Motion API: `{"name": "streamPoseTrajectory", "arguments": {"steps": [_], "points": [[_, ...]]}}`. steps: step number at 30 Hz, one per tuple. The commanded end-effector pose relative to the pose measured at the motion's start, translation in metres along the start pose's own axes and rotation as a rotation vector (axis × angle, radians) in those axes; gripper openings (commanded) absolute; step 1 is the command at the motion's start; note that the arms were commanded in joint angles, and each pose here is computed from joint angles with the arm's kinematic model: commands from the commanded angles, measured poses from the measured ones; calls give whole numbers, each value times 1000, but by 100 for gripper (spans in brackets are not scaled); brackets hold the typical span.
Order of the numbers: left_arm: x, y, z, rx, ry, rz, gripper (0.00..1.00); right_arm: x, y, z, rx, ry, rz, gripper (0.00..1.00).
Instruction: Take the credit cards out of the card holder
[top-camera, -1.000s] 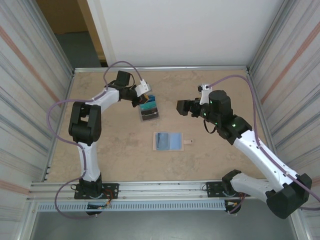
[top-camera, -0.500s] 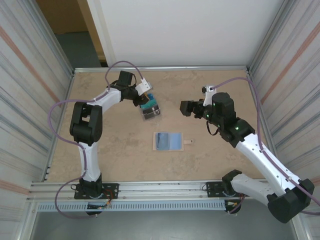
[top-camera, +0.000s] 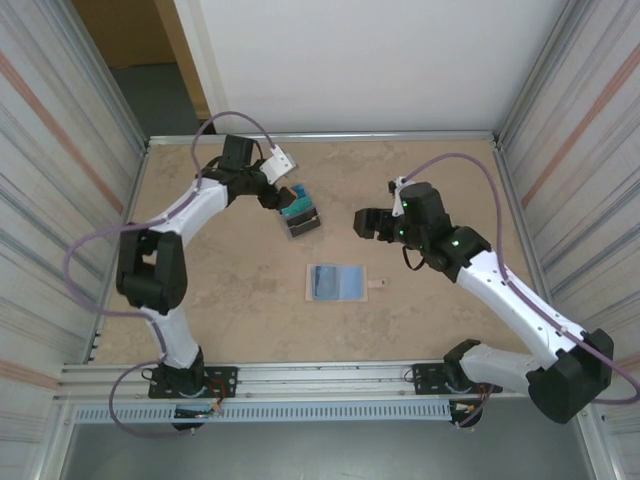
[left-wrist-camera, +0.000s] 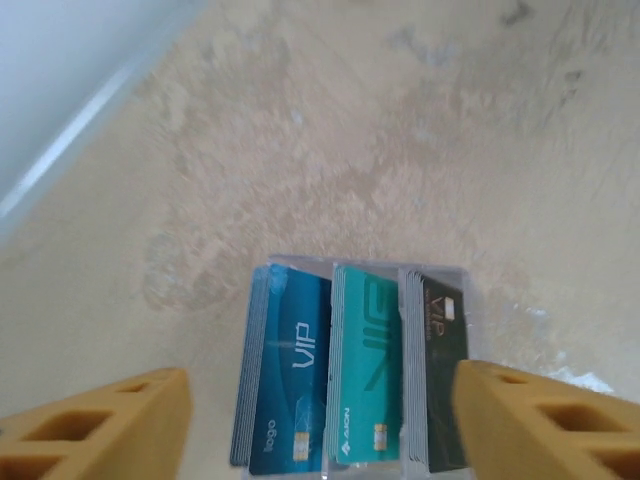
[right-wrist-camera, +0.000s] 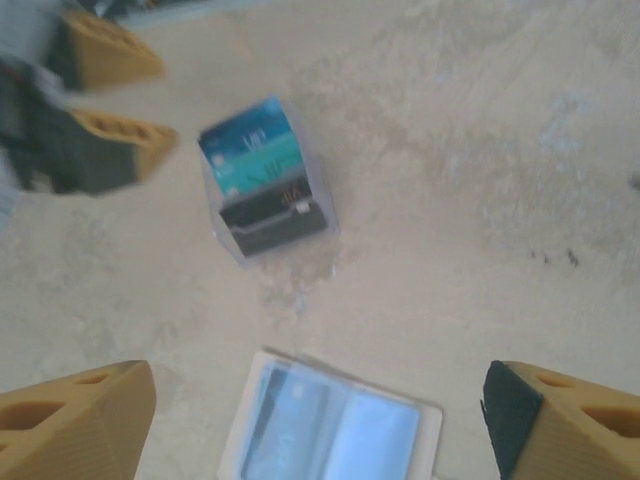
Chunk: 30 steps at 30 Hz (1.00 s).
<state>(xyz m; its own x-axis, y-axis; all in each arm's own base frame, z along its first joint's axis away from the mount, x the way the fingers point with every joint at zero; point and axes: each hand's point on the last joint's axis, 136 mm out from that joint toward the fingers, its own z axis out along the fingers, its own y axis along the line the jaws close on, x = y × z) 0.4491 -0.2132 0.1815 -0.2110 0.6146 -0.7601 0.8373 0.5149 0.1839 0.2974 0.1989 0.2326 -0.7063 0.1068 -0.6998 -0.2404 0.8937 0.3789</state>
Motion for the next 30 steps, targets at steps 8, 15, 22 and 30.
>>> {"name": "streamPoseTrajectory", "arguments": {"steps": [8, 15, 22, 30], "points": [[-7, -20, -89, -311, -152, -246, 99, 69, 12, 37, 185, 274, -8, 69], [34, -29, -131, -483, -308, -593, 99, 120, 38, 73, 212, 446, -95, 55], [78, -40, -148, -581, -305, -750, 99, 167, 46, 102, 270, 587, -166, 40], [95, -44, -154, -618, -335, -822, 99, 191, 50, 120, 271, 651, -162, 41]]}}
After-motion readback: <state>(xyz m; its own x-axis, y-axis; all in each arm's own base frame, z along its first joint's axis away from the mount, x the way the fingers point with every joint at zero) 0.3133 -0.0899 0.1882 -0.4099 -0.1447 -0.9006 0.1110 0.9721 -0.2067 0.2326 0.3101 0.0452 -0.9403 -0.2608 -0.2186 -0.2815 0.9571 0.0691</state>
